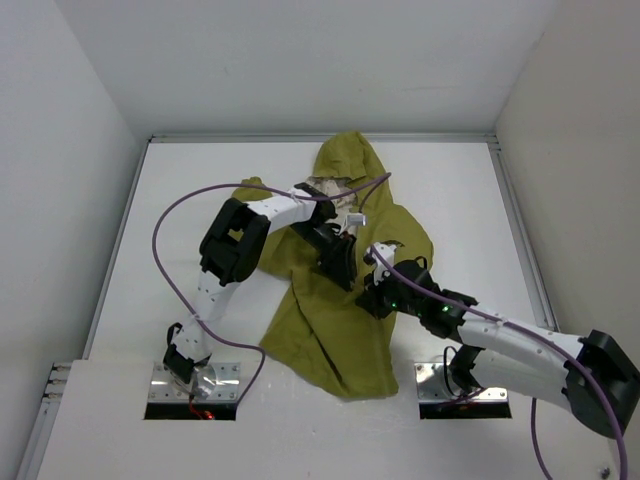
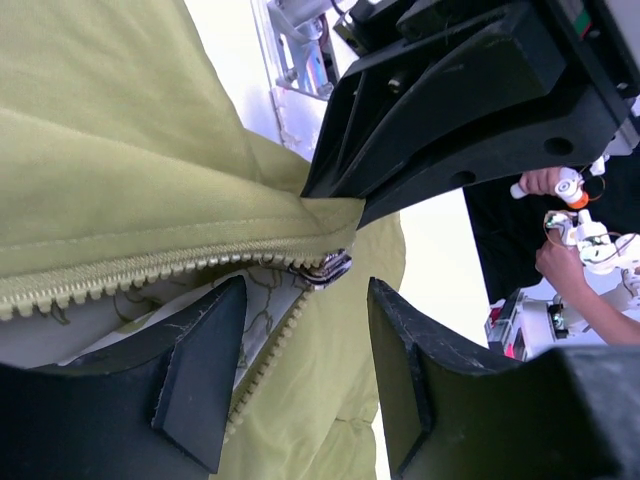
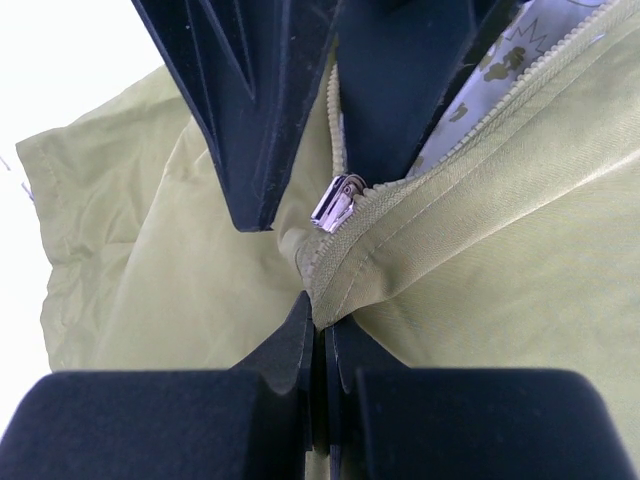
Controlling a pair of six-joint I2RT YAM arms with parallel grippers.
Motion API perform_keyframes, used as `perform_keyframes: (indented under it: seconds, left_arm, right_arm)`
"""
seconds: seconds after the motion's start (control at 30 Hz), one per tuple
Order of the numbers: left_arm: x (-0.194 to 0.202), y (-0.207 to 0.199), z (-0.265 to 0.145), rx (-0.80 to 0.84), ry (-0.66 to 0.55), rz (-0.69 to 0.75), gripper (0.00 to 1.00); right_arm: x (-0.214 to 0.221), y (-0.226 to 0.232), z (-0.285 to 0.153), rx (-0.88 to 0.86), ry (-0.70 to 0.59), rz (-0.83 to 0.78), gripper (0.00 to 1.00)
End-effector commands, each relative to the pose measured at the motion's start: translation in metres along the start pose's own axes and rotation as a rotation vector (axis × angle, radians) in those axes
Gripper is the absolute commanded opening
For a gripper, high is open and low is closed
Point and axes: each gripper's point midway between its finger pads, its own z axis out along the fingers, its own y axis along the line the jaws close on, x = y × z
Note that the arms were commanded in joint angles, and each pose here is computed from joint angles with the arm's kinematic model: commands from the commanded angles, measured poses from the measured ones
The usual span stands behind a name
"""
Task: Zip up the jacket
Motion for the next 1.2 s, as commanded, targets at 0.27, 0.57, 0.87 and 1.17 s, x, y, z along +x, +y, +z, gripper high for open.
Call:
perform_keyframes:
  seconds: [0.27, 0.57, 0.87, 1.17]
  left_arm:
    - [-0.022, -0.019, 0.016, 0.067, -0.036, 0.083, 0.52]
    - [-0.019, -0.024, 0.016, 0.075, -0.042, 0.07, 0.27]
    - [-0.029, -0.002, -0.007, 0.005, -0.049, 0.084, 0.15]
    - [-0.067, 0.059, -0.069, -0.188, -0.137, 0.053, 0.13]
  right_arm:
    - [-0.01, 0.004, 0.005, -0.002, -0.029, -0.01, 0.0]
    - [-0.008, -0.001, 0.003, 0.019, -0.031, 0.009, 0.0]
    - [0.012, 0.0, -0.006, 0.001, -0.019, -0.013, 0.0]
    - [0.037, 0.012, -0.014, -0.051, 0.016, -0.089, 0.0]
